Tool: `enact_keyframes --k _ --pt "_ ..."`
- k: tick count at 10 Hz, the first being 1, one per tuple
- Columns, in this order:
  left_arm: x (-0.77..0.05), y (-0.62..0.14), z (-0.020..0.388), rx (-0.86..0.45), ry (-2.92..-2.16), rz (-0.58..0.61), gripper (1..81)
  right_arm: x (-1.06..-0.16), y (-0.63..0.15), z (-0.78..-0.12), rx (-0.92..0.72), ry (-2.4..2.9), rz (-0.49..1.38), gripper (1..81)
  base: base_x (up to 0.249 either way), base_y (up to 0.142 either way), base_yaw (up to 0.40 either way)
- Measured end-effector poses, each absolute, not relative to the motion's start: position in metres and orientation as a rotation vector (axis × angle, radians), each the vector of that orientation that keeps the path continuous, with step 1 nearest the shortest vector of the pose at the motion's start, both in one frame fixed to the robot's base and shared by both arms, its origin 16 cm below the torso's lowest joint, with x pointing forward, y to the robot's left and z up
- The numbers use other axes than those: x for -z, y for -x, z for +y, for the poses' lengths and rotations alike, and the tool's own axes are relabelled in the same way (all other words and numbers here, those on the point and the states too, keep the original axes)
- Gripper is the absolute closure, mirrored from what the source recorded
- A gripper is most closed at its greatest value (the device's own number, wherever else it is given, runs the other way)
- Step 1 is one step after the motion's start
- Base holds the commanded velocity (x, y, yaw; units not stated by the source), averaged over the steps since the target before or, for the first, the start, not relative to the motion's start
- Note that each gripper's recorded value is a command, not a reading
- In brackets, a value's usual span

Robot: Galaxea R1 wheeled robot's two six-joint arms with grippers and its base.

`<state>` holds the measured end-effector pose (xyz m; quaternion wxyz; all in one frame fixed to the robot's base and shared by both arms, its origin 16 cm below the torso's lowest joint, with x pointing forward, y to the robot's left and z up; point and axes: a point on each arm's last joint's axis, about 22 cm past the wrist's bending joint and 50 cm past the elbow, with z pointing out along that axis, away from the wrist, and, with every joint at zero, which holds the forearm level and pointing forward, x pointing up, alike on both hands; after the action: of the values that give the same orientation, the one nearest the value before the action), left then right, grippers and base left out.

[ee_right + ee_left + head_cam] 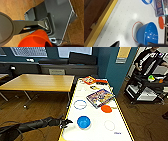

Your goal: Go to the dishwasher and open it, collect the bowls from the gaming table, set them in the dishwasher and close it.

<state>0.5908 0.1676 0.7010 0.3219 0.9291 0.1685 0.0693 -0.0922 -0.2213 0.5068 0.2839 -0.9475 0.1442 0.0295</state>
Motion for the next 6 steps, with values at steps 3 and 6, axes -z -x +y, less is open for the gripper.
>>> enact_keyframes --k 3,6 --pt "-0.716 -0.604 0.136 -0.192 -2.424 0.384 1.0 -0.506 0.09 -0.221 -0.076 2.536 0.384 81.1 0.0 0.0 0.0" --pt "-0.701 -0.598 0.106 -0.158 -2.444 0.346 1.0 -0.506 0.089 -0.221 -0.074 2.535 0.383 81.1 0.0 0.0 0.0"
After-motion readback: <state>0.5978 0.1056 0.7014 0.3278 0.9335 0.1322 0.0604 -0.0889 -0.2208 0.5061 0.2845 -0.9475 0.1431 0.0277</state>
